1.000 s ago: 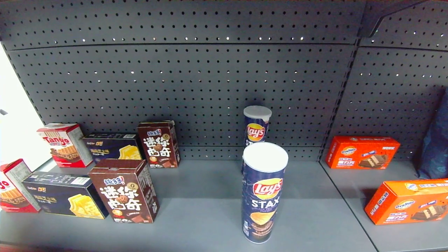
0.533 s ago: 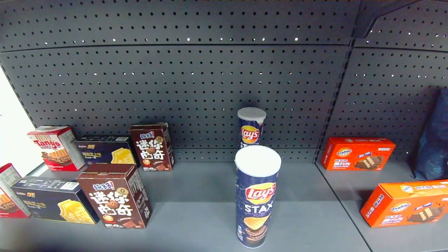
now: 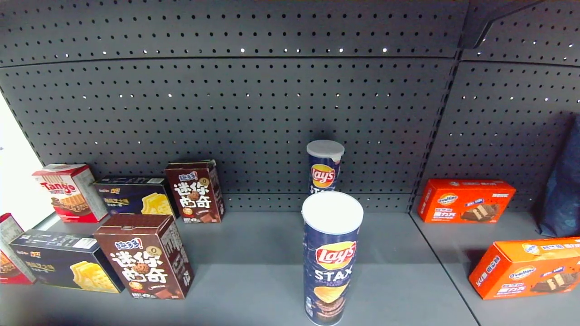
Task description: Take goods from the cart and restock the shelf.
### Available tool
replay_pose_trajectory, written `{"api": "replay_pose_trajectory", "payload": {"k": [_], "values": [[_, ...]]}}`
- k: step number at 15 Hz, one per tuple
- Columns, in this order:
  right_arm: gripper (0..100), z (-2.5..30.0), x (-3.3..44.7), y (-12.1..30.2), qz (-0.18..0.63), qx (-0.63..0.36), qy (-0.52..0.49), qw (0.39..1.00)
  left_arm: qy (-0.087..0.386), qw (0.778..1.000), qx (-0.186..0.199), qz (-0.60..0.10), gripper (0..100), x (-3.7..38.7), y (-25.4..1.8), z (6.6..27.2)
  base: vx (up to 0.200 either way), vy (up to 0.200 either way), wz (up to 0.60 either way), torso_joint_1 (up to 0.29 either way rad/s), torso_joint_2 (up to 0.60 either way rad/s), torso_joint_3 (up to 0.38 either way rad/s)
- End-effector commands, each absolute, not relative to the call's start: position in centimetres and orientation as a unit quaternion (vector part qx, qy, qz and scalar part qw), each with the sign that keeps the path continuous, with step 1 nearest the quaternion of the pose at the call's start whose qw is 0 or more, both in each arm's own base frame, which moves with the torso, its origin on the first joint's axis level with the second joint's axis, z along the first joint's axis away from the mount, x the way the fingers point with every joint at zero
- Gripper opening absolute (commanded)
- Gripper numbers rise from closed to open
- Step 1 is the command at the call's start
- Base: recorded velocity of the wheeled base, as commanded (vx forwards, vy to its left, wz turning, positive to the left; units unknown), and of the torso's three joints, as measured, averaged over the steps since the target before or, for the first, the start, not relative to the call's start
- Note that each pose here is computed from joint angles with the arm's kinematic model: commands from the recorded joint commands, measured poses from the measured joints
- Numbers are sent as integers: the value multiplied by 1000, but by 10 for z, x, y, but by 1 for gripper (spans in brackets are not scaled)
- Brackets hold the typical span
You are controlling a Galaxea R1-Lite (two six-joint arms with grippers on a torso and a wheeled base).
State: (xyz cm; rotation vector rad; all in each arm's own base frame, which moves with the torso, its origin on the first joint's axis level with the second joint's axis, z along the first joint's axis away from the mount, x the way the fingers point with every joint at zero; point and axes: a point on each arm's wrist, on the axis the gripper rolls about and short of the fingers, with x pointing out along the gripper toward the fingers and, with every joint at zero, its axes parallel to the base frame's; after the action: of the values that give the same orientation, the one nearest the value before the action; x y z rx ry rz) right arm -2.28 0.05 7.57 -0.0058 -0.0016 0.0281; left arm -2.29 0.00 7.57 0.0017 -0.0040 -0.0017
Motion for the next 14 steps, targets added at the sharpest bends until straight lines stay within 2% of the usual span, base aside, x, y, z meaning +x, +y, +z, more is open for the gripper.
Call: {"api": "replay_pose_trajectory", "payload": {"k": [1,4,6,10,12,14], "values": [[100,76,-23,1,15,-3,-2,1000,-2,1000,2,-1,100,-23,0,76,0,0,0,0,0,0],[100,76,-23,1,15,-3,-2,1000,-2,1000,2,0,100,-23,0,76,0,0,0,0,0,0],[100,76,-23,1,15,-3,-2,1000,-2,1000,0,1,100,-23,0,76,-200,0,0,5,2,0],[100,76,-23,0,14,-3,-2,1000,-2,1000,3,-1,100,-23,0,76,0,0,0,0,0,0],[100,76,-23,1,15,-3,-2,1000,-2,1000,2,-2,100,-23,0,76,0,-200,0,10,5,0],[100,76,-23,0,14,-3,-2,1000,-2,1000,0,0,100,-23,0,76,0,0,0,0,0,0]]}}
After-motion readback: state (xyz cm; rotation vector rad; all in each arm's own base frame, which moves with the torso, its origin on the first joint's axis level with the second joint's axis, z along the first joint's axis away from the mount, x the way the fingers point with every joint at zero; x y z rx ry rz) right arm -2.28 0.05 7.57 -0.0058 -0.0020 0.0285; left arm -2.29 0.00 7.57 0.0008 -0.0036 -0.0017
